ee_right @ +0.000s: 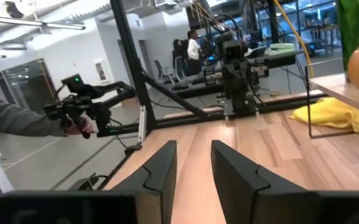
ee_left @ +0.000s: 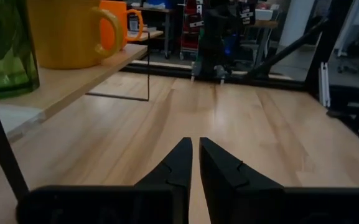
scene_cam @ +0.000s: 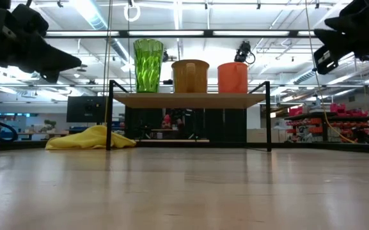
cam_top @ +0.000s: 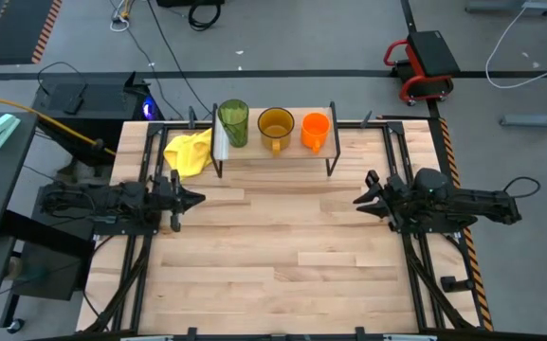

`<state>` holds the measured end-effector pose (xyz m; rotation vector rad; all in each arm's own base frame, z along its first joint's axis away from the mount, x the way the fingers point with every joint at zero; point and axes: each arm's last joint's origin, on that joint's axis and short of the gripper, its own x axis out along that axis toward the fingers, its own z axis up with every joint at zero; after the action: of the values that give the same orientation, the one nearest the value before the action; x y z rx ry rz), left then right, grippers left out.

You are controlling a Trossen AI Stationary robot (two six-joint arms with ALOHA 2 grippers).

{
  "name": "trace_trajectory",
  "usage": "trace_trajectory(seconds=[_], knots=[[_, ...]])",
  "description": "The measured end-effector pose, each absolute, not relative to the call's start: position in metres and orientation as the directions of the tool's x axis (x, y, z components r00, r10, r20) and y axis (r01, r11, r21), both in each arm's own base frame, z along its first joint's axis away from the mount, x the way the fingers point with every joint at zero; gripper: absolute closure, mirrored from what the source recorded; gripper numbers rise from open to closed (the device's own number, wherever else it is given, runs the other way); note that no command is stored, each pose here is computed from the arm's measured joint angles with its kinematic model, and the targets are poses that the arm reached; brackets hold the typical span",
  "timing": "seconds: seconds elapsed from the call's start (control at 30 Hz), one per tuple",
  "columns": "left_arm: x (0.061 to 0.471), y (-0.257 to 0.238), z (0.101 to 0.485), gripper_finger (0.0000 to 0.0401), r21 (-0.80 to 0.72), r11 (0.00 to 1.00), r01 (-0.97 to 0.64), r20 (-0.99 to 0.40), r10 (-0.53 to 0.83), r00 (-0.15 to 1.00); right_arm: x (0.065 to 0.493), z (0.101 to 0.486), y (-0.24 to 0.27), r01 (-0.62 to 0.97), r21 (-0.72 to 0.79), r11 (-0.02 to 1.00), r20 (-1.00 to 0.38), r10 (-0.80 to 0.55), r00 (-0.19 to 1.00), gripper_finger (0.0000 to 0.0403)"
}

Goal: Stack small to large cups/mugs on shelf
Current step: Return to Home Position

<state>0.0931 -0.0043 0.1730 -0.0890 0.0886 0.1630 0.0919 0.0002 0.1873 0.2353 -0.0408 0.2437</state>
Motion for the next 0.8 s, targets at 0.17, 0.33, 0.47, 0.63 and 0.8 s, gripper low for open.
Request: trace_trajectory(seconds=[0.17, 0.33, 0.47, 0.63, 0.8], knots=[[0.093, -0.004, 0.173, 0.0367, -0.02, 0.987, -0.162, -0.098, 0.159, 0.982, 0.092, 0.186, 0.0, -0.226, 0.228, 0.947, 0.059, 0.218, 0.974, 0.0296], [0.093, -0.004, 0.173, 0.0372, -0.045, 0.985, -0.165, -0.092, 0.16, 0.983, 0.092, 0.186, 0.0, -0.226, 0.268, 0.937, 0.059, 0.218, 0.974, 0.0297], [0.094, -0.004, 0.175, 0.0373, -0.088, 0.982, -0.166, -0.056, 0.162, 0.985, 0.092, 0.189, 0.0, -0.233, 0.291, 0.928, 0.081, 0.218, 0.973, 0.0296], [0.094, -0.008, 0.183, 0.0366, -0.071, 0.997, -0.038, 0.024, 0.04, 0.999, 0.092, 0.192, 0.0, -0.239, 0.294, 0.926, 0.113, 0.214, 0.97, 0.0296], [0.094, -0.009, 0.184, 0.0367, -0.053, 0.999, 0.002, 0.033, -0.001, 0.999, 0.092, 0.192, 0.0, -0.236, 0.25, 0.939, 0.116, 0.213, 0.97, 0.0296]])
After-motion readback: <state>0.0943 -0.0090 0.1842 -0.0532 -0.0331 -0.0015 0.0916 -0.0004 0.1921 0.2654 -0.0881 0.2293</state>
